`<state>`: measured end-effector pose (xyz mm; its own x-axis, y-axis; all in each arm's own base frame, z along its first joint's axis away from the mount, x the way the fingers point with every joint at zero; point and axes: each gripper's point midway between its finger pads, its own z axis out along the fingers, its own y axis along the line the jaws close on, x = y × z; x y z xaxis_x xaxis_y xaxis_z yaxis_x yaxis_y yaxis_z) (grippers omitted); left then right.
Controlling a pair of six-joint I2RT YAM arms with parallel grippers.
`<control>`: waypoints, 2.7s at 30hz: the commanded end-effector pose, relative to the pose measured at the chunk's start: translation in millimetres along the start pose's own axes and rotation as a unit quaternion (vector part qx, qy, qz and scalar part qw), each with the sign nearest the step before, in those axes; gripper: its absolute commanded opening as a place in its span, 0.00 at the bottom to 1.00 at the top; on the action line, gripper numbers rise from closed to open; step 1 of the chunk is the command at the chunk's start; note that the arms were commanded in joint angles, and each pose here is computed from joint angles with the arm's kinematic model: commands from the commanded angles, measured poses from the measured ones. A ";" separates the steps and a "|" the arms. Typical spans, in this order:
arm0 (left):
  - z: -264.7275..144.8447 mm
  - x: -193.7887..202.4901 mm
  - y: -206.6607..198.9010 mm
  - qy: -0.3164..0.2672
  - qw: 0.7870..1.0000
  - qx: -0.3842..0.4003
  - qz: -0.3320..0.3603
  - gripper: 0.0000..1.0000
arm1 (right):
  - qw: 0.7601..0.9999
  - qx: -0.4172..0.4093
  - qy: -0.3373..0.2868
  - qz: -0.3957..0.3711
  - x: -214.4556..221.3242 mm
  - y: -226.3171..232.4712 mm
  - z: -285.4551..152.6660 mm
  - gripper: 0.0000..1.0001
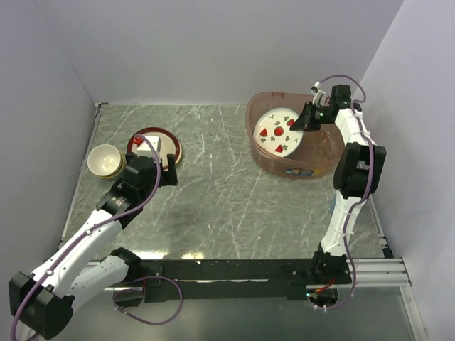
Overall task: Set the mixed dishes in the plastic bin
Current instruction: Place the plate in the plastic bin.
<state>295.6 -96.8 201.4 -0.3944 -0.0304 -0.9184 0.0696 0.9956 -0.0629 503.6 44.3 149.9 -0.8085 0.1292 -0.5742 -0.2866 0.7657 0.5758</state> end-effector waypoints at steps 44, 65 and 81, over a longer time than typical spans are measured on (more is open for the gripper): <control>8.6 -7.4 -0.3 -0.011 1.000 -0.006 0.012 0.99 | 0.987 0.125 0.053 -0.084 -0.9 -25.1 69.9 0.91; 10.2 -5.4 -0.6 -0.007 1.000 -0.006 0.015 0.99 | 0.981 0.161 0.064 -0.083 3.1 -48.6 78.0 1.00; 8.5 -6.5 -0.6 -0.009 1.000 -0.005 0.013 0.99 | 0.970 0.205 0.068 -0.112 0.0 -48.5 74.5 1.00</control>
<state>299.3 -96.6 189.0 -0.4258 0.0096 -0.9048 0.0713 0.9972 -0.0230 538.8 50.1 50.1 -0.8671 -0.1043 -0.4871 -0.2270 0.9532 0.2000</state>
